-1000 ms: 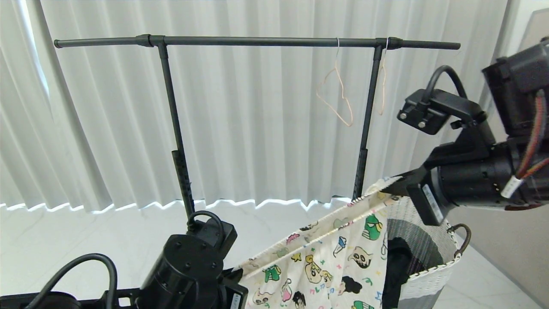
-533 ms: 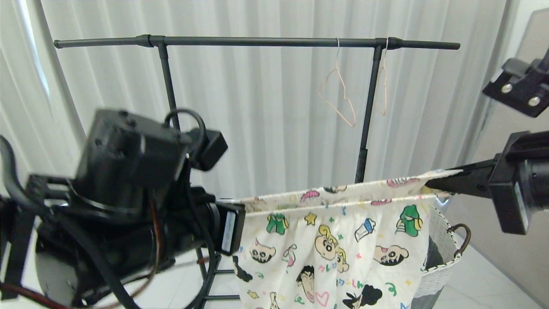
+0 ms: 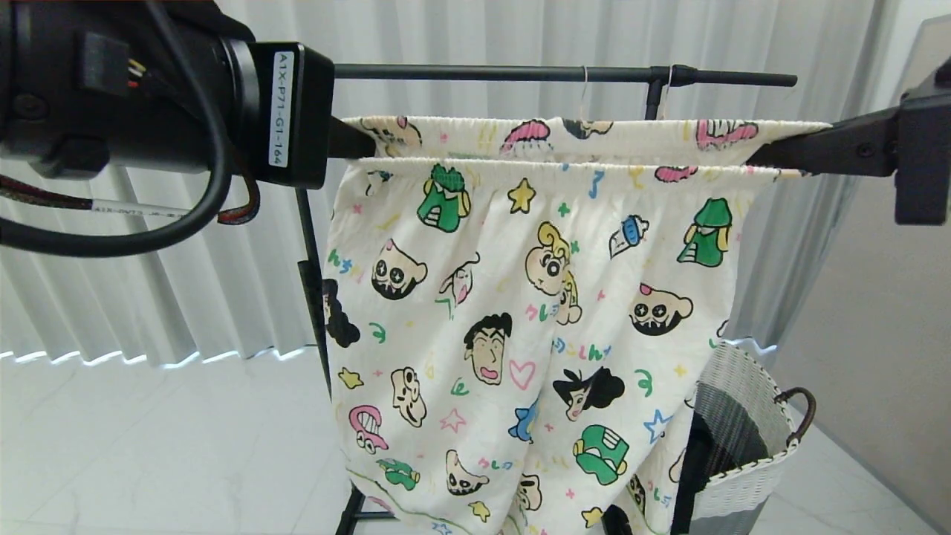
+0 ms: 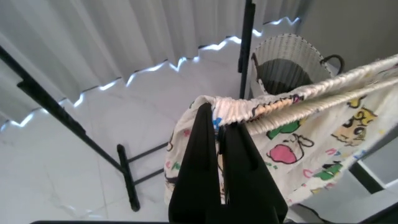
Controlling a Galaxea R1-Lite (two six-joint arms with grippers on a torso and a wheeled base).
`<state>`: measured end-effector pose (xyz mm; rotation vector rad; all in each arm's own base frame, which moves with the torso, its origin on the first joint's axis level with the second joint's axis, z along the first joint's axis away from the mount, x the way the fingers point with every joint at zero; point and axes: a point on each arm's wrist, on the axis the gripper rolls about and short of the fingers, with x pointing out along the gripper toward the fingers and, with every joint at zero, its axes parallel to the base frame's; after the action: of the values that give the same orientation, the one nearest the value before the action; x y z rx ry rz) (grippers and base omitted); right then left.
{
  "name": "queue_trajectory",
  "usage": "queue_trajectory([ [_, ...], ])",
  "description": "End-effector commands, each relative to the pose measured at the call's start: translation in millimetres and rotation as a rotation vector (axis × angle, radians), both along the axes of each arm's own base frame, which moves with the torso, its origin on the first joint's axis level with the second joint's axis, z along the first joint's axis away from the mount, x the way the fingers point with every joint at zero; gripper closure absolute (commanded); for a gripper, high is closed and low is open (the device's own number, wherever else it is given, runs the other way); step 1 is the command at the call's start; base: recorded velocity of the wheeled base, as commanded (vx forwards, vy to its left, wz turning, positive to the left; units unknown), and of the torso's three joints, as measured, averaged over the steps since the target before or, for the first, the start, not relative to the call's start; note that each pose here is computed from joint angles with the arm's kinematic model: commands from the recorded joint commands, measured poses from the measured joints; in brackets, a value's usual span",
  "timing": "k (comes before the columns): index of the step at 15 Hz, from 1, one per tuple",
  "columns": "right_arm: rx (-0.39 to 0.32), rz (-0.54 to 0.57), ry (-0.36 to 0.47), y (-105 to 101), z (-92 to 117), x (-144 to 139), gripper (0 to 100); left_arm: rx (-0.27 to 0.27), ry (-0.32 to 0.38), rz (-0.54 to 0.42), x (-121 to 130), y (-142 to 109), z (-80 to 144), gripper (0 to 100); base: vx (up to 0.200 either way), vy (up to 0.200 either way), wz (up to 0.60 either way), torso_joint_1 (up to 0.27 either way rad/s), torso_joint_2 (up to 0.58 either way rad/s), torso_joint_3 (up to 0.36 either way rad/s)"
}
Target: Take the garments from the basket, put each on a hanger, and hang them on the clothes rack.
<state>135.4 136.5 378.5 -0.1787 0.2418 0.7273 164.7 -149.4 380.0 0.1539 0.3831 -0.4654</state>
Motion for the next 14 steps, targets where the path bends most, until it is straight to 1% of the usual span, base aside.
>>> queue_trajectory([
  [1, -0.007, 0.002, 0.006, -1.0, 0.5, -1.3, 100, -0.001, -0.010, -0.019, -2.0, -5.2, 2.5, 100, 0.000, 0.000, 0.00, 0.000, 0.00, 0.000],
  [3, -0.034, 0.034, 0.042, -24.4, 2.1, -27.1, 100, 0.004, -0.017, -0.061, -7.6, -12.3, 2.9, 100, 0.000, 0.000, 0.00, 0.000, 0.00, 0.000],
  [5, -0.053, 0.167, 0.096, -44.5, 0.5, -57.6, 100, 0.006, -0.015, -0.092, -5.4, -25.4, -1.7, 100, 0.000, 0.000, 0.00, 0.000, 0.00, 0.000],
  [6, -0.065, 0.223, 0.119, -51.4, -1.7, -69.0, 100, 0.015, -0.006, -0.097, 0.9, -34.5, -7.0, 100, 0.000, 0.000, 0.00, 0.000, 0.00, 0.000],
  [7, -0.078, 0.285, 0.140, -53.2, -5.2, -77.1, 100, 0.023, -0.001, -0.100, 7.1, -42.9, -12.0, 100, 0.000, 0.000, 0.00, 0.000, 0.00, 0.000],
  [8, -0.095, 0.349, 0.155, -50.1, -9.7, -82.5, 100, 0.024, 0.000, -0.111, 12.4, -53.7, -16.9, 100, 0.000, 0.000, 0.00, 0.000, 0.00, 0.000],
  [9, -0.106, 0.373, 0.160, -47.4, -12.1, -83.9, 100, 0.022, -0.002, -0.113, 15.4, -57.9, -18.8, 100, 0.000, 0.000, 0.00, 0.000, 0.00, 0.000],
  [10, -0.131, 0.420, 0.176, -37.6, -17.0, -84.6, 100, 0.031, -0.012, -0.131, 17.6, -66.0, -21.8, 100, 0.000, 0.000, 0.00, 0.000, 0.00, 0.000],
  [11, -0.135, 0.428, 0.178, -29.3, -18.2, -81.4, 100, 0.043, -0.017, -0.138, 17.3, -66.4, -22.2, 100, 0.000, 0.000, 0.00, 0.000, 0.00, 0.000],
  [13, -0.112, 0.428, 0.158, -18.4, -15.9, -75.6, 100, 0.040, -0.024, -0.139, 15.6, -64.2, -20.0, 100, 0.000, 0.000, 0.00, 0.000, 0.00, 0.000],
  [14, -0.107, 0.425, 0.154, -17.1, -15.5, -74.7, 100, 0.038, -0.026, -0.138, 14.6, -63.0, -19.1, 100, 0.000, 0.000, 0.00, 0.000, 0.00, 0.000],
])
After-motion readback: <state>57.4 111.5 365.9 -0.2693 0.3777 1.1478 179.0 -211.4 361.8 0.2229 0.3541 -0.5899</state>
